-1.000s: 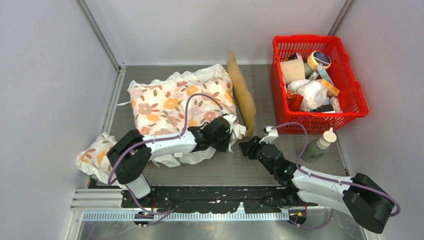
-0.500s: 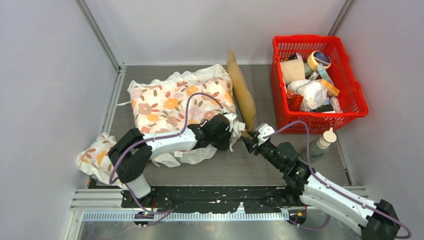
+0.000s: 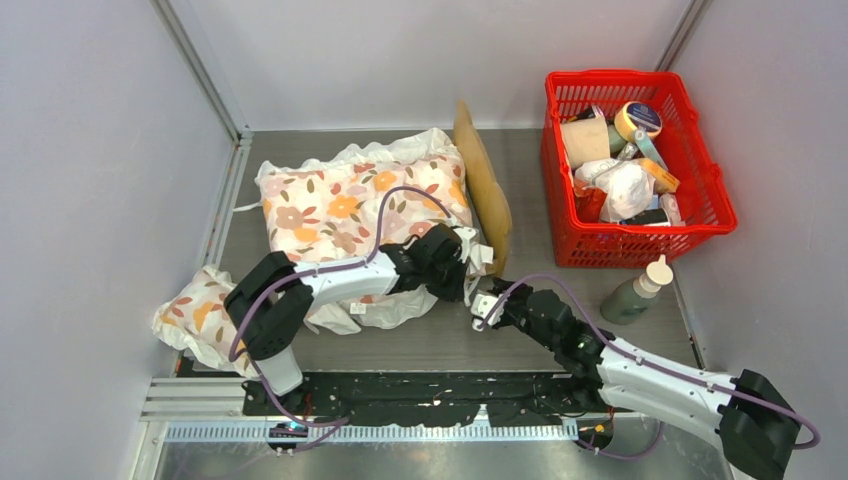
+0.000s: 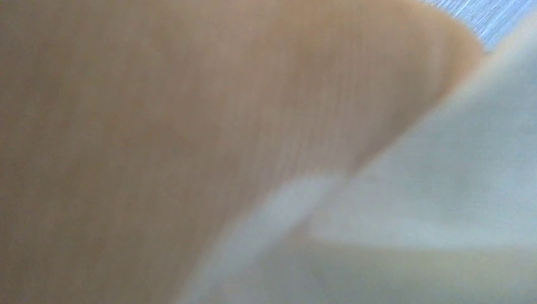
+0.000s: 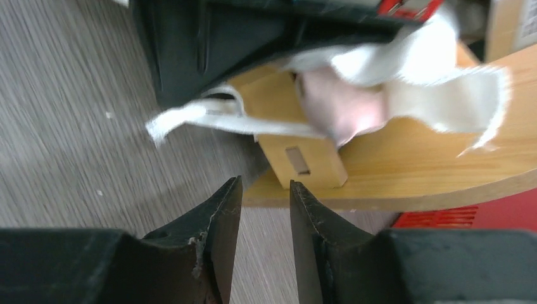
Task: Set up the pet bed
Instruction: Tie the ropes to the bed frame.
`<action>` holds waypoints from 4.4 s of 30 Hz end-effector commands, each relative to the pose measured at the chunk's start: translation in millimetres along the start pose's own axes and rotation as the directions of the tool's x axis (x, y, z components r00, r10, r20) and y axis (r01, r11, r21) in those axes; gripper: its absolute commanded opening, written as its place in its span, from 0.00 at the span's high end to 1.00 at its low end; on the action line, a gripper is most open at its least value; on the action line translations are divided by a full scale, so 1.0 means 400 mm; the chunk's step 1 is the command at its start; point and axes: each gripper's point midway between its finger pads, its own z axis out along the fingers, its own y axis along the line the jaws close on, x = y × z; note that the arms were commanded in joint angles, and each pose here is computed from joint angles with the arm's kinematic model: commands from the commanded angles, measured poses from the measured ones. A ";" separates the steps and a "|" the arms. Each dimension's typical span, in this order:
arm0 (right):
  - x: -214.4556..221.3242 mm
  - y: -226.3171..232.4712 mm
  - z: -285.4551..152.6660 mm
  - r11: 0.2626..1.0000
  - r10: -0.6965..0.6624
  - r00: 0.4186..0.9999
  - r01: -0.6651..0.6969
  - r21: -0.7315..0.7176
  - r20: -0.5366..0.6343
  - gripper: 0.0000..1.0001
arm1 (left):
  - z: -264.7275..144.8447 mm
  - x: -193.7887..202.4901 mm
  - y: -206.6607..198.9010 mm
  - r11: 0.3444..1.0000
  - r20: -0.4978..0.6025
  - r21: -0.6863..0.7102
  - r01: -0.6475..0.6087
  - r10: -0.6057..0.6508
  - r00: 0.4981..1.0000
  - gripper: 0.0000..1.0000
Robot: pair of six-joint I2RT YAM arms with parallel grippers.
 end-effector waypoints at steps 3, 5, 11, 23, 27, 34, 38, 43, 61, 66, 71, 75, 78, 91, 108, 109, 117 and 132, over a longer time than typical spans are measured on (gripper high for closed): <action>0.020 -0.059 -0.007 0.980 -0.163 0.987 0.162 0.115 0.000 0.62 | 0.017 -0.032 0.017 1.000 0.019 0.013 0.024 -0.024 1.000 1.00; 0.024 -0.052 -0.002 0.980 -0.177 0.984 0.174 0.097 0.025 0.63 | 0.017 -0.034 0.014 0.999 0.017 0.022 0.026 -0.026 1.000 1.00; 0.025 -0.065 0.015 0.967 -0.233 0.971 0.227 0.114 0.047 0.62 | 0.018 -0.032 0.009 0.998 0.019 0.047 0.031 -0.032 0.999 1.00; -0.018 -0.019 0.051 0.964 -0.266 0.945 0.261 0.053 0.193 0.56 | 0.020 -0.045 0.005 0.997 0.019 0.066 0.041 -0.042 0.999 1.00; -0.014 -0.012 0.063 0.962 -0.273 0.943 0.272 0.032 0.192 0.58 | 0.019 -0.050 0.001 0.997 0.018 0.070 0.041 -0.042 0.999 1.00; -0.017 -0.023 0.073 0.959 -0.283 0.939 0.281 0.040 0.196 0.59 | 0.020 -0.052 0.000 0.997 0.015 0.073 0.041 -0.042 0.999 1.00; -0.023 -0.023 0.081 0.952 -0.303 0.931 0.303 0.032 0.203 0.59 | 0.019 -0.054 -0.001 0.996 0.016 0.074 0.040 -0.041 0.999 1.00; -0.030 -0.023 0.088 0.947 -0.317 0.923 0.319 0.029 0.216 0.61 | 0.020 -0.057 -0.002 0.996 0.014 0.076 0.046 -0.047 0.999 1.00; -0.027 -0.018 0.111 0.933 -0.350 0.913 0.360 -0.008 0.211 0.68 | 0.021 -0.064 -0.009 0.995 0.013 0.085 0.052 -0.054 0.998 1.00; -0.016 -0.021 0.115 0.928 -0.362 0.913 0.371 -0.015 0.187 0.77 | 0.021 -0.064 -0.012 0.995 0.013 0.089 0.054 -0.055 0.998 1.00; -0.004 -0.025 0.114 0.930 -0.359 0.918 0.367 -0.014 0.167 0.95 | 0.013 -0.070 -0.011 0.995 0.027 0.085 0.057 -0.059 0.998 1.00; 0.004 -0.038 0.106 0.940 -0.339 0.928 0.342 0.003 0.154 0.95 | -0.003 -0.085 -0.004 0.997 0.075 0.068 0.046 -0.052 0.996 0.86; -0.001 -0.043 0.100 0.944 -0.326 0.931 0.329 0.011 0.166 0.95 | -0.023 -0.093 -0.003 0.997 0.111 0.063 0.041 -0.048 0.993 0.72; -0.006 -0.043 0.102 0.949 -0.311 0.933 0.316 0.001 0.180 0.95 | -0.091 -0.107 -0.031 0.983 0.292 0.173 0.055 -0.105 0.951 0.61; -0.017 -0.052 0.098 0.956 -0.290 0.937 0.294 0.009 0.196 0.95 | -0.058 -0.115 -0.122 0.937 0.564 0.328 0.120 -0.296 0.771 0.58; -0.017 -0.052 0.099 0.956 -0.290 0.937 0.294 0.010 0.195 0.95 | -0.053 -0.115 -0.125 0.935 0.559 0.334 0.122 -0.301 0.772 0.58; -0.017 -0.055 0.099 0.956 -0.289 0.937 0.292 0.012 0.194 0.95 | -0.070 -0.085 -0.113 0.950 0.588 0.267 0.160 -0.292 0.755 0.57; -0.022 -0.054 0.097 0.958 -0.282 0.938 0.286 0.009 0.203 0.95 | -0.047 -0.056 -0.107 0.906 0.563 0.330 0.266 -0.415 0.715 0.64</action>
